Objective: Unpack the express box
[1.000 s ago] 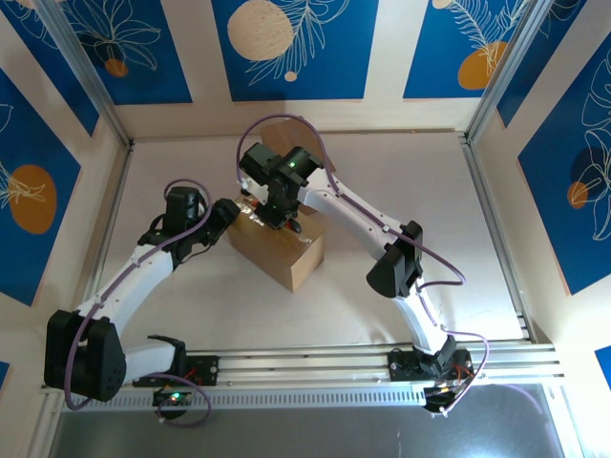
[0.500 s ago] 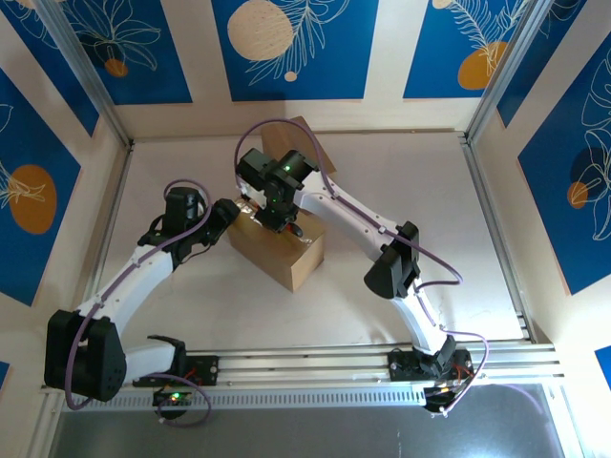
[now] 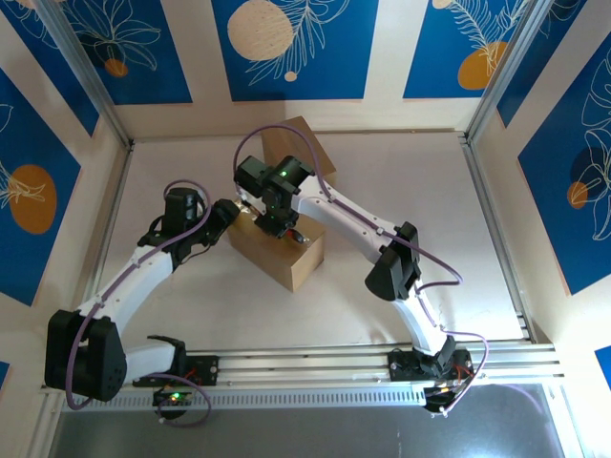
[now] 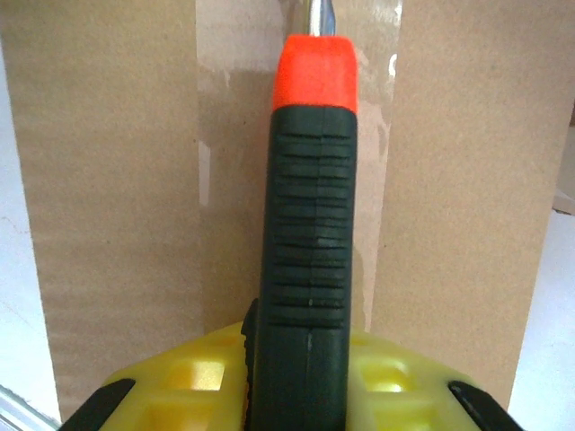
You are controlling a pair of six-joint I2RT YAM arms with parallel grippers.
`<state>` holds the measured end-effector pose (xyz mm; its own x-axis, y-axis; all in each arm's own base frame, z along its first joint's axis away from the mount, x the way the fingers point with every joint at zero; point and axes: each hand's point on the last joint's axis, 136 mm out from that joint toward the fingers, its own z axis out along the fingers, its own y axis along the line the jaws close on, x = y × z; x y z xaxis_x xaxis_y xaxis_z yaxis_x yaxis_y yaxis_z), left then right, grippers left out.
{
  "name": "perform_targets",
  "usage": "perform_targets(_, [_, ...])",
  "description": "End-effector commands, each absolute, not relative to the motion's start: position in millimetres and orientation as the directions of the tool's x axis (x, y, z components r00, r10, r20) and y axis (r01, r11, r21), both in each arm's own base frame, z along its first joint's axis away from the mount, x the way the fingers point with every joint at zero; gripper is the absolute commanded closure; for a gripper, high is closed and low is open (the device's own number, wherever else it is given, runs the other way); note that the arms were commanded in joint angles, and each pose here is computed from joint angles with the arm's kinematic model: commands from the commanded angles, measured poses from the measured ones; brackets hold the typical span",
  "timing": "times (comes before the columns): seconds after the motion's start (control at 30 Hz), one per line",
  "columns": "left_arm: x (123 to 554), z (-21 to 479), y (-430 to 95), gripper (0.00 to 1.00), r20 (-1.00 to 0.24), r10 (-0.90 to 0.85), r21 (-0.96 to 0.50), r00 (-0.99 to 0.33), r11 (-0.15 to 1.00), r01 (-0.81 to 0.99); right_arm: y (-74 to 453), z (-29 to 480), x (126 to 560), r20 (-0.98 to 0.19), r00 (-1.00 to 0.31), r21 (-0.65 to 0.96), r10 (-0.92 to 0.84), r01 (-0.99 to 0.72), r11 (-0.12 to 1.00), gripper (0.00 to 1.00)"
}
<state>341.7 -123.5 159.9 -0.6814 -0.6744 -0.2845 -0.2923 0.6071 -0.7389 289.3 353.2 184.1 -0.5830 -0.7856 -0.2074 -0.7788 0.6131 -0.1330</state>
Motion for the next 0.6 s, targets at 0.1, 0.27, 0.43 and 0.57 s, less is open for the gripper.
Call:
perform_targets(0.1, [328, 122, -105, 0.38, -0.223, -0.701, -0.666, -0.677, 0.617, -0.419, 308, 176, 244, 0.026, -0.602, -0.109, -0.798, -0.795, 0.597, 1.00])
perform_targets(0.27, [329, 122, -105, 0.38, -0.222, -0.702, -0.667, -0.676, 0.616, -0.420, 305, 181, 242, 0.024, -0.604, -0.110, -0.797, -0.794, 0.598, 1.00])
perform_targets(0.43, [328, 122, -104, 0.38, -0.223, -0.703, -0.665, -0.675, 0.616, -0.421, 299, 184, 238, 0.034, -0.607, -0.111, -0.794, -0.792, 0.601, 1.00])
perform_targets(0.57, [329, 122, -103, 0.38, -0.224, -0.704, -0.664, -0.674, 0.617, -0.422, 294, 185, 234, 0.048, -0.611, -0.110, -0.790, -0.790, 0.603, 1.00])
